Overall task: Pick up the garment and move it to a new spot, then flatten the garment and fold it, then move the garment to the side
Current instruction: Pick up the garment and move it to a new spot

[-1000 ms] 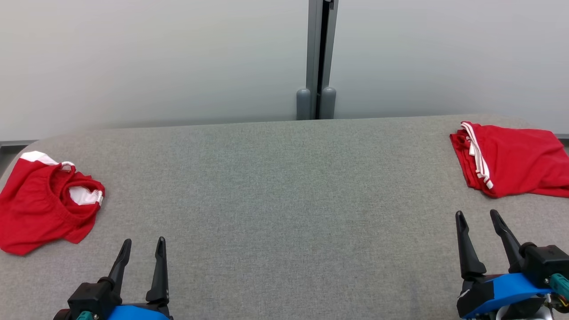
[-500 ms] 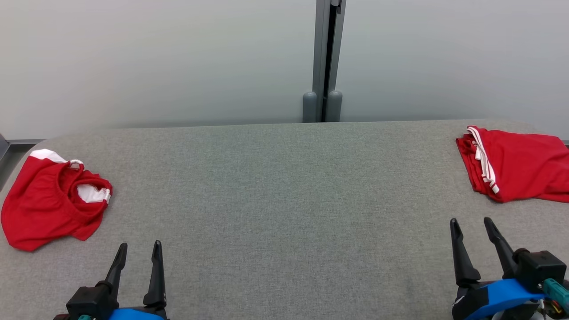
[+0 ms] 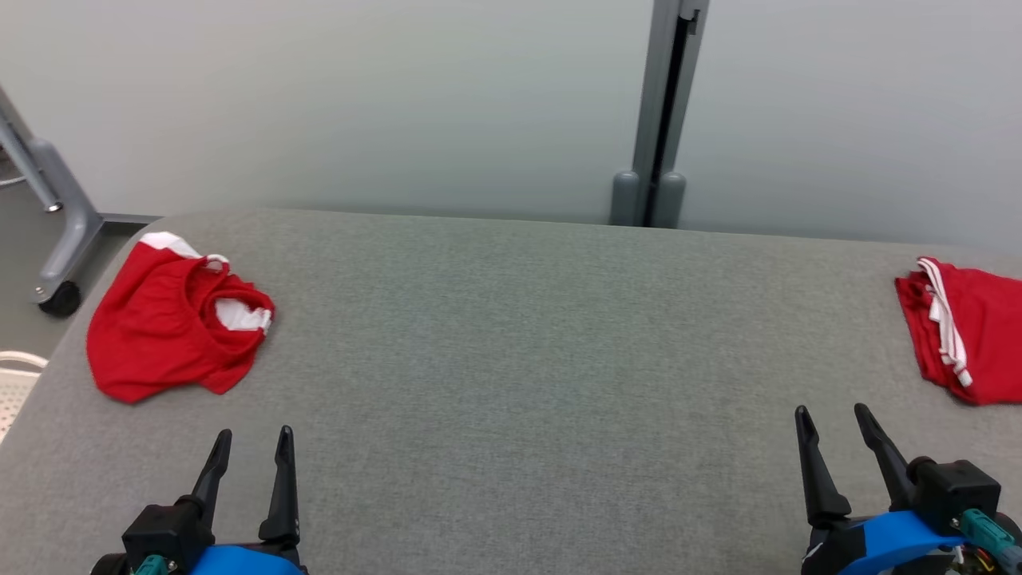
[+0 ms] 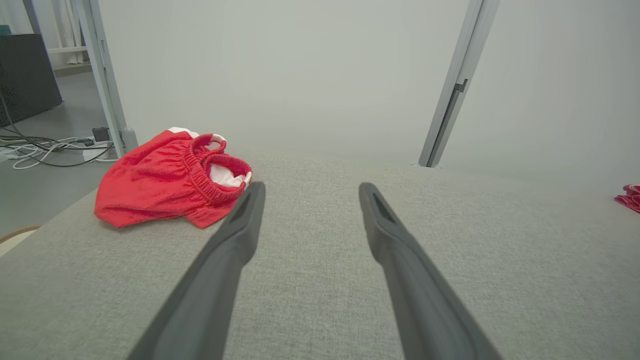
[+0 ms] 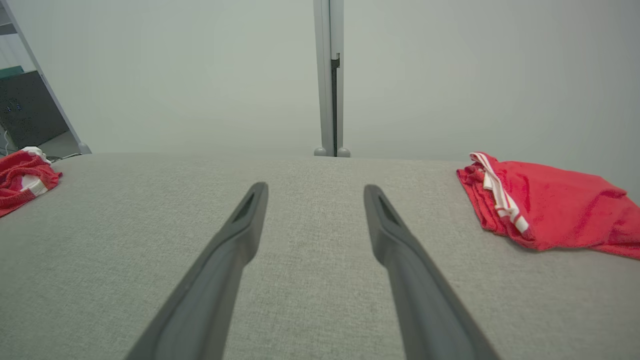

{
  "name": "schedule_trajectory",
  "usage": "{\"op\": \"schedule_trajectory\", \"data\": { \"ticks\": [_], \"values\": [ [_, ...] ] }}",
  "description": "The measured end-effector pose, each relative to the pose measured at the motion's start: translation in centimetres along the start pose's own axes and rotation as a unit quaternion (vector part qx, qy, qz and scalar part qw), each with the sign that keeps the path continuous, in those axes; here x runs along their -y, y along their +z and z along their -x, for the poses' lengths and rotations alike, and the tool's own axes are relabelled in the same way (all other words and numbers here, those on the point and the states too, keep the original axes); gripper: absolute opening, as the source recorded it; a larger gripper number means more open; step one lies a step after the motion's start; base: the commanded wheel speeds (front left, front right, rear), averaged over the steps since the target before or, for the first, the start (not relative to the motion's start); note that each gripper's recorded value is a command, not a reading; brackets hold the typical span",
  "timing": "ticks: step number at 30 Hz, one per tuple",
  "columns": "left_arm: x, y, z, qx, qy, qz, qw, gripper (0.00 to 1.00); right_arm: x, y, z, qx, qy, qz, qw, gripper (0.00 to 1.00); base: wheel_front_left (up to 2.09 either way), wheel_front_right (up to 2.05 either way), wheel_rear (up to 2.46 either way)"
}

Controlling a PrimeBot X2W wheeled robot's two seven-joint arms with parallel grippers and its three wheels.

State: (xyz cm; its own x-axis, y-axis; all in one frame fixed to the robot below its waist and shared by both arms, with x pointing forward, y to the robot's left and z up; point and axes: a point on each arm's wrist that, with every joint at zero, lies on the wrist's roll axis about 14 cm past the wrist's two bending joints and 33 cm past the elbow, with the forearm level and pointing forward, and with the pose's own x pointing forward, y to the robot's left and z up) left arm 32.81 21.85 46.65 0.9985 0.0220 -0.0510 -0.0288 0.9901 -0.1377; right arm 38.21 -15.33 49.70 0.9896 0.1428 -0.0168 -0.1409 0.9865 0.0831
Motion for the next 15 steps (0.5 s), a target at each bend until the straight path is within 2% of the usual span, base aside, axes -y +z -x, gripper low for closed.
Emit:
{"op": "schedule_trajectory", "data": {
  "ticks": [15],
  "values": [
    [-6.4,0.7,5.3,0.016,0.113,0.004,0.993,1.0,-8.8,-2.3,-3.2,-0.039,0.128,-0.009,0.991,1.0,0.0,0.0,0.0]
  ]
}}
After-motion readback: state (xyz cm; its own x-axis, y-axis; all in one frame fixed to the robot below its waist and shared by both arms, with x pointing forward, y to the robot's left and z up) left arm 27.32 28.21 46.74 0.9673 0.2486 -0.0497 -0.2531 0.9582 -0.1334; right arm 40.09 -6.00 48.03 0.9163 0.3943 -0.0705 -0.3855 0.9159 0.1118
